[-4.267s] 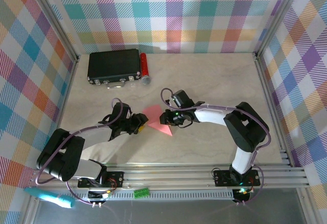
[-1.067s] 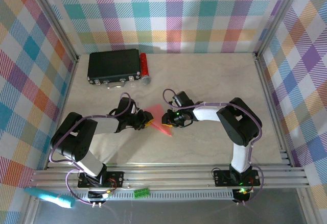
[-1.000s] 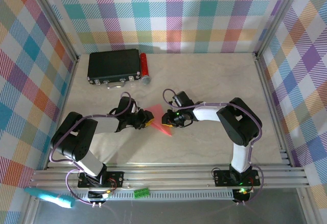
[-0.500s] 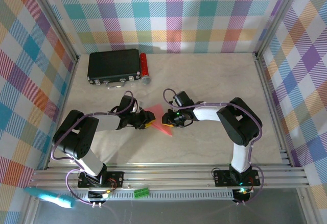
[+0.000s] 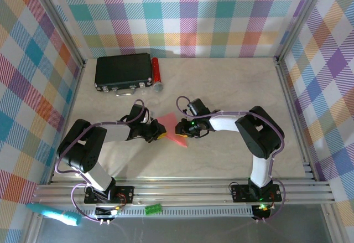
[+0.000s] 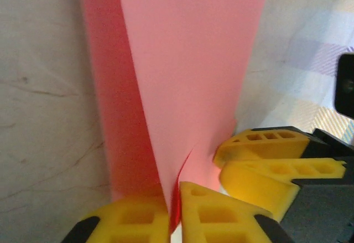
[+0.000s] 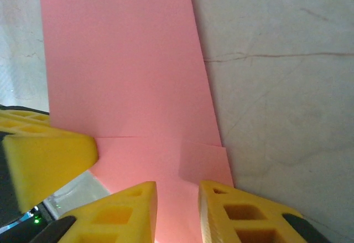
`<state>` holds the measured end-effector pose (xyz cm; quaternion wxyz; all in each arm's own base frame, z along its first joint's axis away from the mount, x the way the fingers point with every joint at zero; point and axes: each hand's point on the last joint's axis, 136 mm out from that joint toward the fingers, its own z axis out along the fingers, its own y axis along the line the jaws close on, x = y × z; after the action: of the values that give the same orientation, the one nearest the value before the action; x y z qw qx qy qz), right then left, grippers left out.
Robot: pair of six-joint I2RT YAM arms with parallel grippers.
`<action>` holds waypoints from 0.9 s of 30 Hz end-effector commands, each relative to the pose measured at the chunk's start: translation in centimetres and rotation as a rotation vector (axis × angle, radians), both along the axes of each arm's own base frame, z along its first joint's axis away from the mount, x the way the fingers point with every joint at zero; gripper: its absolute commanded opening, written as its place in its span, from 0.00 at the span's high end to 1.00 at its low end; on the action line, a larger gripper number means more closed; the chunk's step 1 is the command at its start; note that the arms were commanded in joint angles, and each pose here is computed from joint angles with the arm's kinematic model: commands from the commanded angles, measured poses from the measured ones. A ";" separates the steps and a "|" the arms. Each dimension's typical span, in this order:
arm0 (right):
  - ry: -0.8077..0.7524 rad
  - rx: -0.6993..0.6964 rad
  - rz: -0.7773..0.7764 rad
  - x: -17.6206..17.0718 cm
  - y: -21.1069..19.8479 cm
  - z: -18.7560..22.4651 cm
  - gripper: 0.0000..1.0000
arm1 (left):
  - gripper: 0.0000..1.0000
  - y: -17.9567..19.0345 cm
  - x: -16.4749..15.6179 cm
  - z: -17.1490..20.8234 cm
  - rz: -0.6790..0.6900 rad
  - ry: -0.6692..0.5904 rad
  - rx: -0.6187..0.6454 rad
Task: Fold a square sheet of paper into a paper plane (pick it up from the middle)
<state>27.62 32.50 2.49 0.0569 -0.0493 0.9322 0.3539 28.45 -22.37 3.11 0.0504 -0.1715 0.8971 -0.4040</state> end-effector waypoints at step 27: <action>-0.527 -0.204 0.444 -2.5 -0.3 2.9 0.50 | 0.99 -1.4 1.2 4.4 0.080 0.036 0.177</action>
<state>25.08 32.02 6.09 0.2140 -0.3223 0.8853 0.2582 30.20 -23.67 7.97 0.0835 -0.1975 0.9187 -0.3318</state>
